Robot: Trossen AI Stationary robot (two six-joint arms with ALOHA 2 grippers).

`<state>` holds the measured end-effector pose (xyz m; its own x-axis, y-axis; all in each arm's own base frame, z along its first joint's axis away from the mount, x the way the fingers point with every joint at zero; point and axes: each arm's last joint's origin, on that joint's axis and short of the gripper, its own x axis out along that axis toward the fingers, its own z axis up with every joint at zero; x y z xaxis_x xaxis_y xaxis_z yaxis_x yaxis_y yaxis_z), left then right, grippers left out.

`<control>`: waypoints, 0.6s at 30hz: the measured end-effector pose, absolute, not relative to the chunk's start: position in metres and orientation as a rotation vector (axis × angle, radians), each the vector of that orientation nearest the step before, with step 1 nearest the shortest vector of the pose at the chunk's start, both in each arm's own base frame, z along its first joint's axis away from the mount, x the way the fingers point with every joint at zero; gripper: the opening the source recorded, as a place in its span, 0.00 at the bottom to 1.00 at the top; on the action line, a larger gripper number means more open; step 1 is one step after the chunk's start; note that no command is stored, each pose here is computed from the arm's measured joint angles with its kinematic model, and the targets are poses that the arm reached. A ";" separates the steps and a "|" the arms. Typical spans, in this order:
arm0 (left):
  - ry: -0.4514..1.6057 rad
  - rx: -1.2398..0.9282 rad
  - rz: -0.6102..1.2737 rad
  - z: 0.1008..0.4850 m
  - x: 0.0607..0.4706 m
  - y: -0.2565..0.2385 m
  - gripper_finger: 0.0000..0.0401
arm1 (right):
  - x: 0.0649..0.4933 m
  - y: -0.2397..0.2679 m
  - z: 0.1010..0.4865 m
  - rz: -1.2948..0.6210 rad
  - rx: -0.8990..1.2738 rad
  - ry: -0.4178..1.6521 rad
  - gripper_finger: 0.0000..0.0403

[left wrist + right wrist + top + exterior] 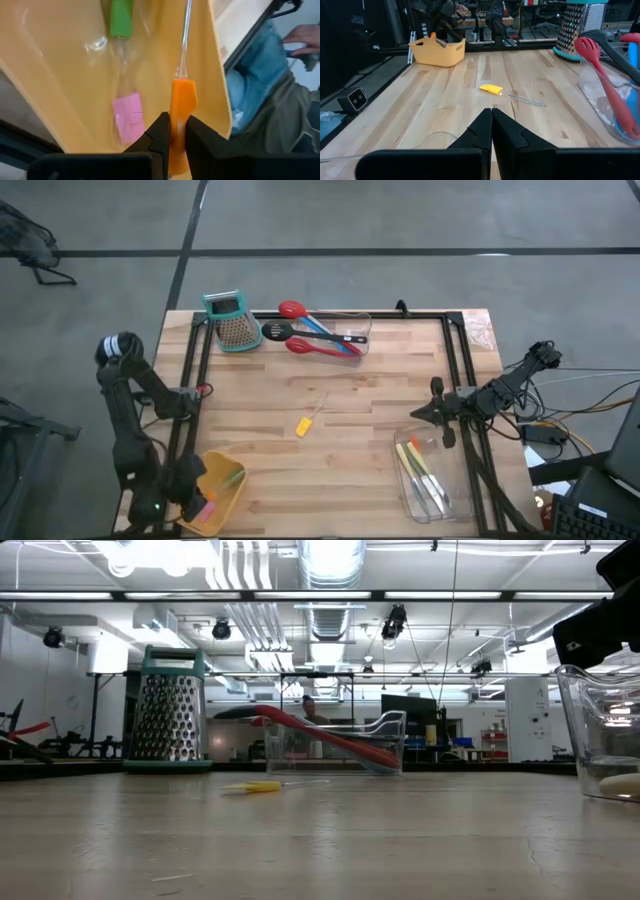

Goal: Pick & Place Kitchen Items
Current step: Put the orange spatula into the yellow bin, then put the yellow spatula into the yellow bin

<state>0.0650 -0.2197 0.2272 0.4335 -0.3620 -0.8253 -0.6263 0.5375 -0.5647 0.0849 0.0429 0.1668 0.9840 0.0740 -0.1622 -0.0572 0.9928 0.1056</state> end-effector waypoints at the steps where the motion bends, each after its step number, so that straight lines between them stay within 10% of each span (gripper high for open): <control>1: 1.165 -1.043 0.215 0.226 0.065 -0.220 0.11 | 0.085 0.043 0.167 0.066 0.101 0.167 0.02; 18: 1.124 -0.998 0.285 0.218 0.066 -0.219 0.38 | 0.085 0.043 0.167 0.066 0.101 0.167 0.02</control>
